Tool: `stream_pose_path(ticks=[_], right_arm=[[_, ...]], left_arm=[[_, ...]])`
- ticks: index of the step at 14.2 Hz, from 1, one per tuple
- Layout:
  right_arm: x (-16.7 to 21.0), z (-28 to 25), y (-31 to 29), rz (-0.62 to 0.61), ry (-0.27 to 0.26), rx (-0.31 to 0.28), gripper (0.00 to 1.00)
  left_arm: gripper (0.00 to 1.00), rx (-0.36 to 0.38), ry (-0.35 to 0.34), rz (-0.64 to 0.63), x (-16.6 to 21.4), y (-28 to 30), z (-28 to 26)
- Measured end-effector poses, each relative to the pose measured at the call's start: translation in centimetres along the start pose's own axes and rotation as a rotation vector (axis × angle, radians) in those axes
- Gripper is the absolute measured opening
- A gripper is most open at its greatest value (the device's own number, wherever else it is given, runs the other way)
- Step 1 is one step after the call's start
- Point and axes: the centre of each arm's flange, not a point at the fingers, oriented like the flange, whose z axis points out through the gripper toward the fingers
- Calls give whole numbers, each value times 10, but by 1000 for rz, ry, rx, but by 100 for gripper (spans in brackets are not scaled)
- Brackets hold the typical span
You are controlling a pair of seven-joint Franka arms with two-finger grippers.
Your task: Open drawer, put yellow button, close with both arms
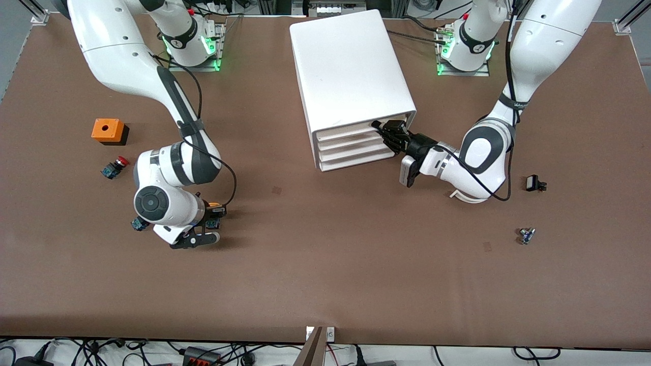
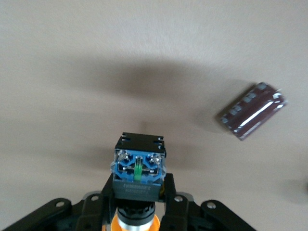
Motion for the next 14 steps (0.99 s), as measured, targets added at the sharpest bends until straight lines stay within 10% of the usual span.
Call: stream_pose_path(ticks=[12,14], right_arm=[[-19,-168,-144,-184,118,7,41],[-39,-190,-174,-178,119,11,41]], left_arm=[[14,26,98,54,47,-25,-72],[26,36,108,52,48,-29,-75]])
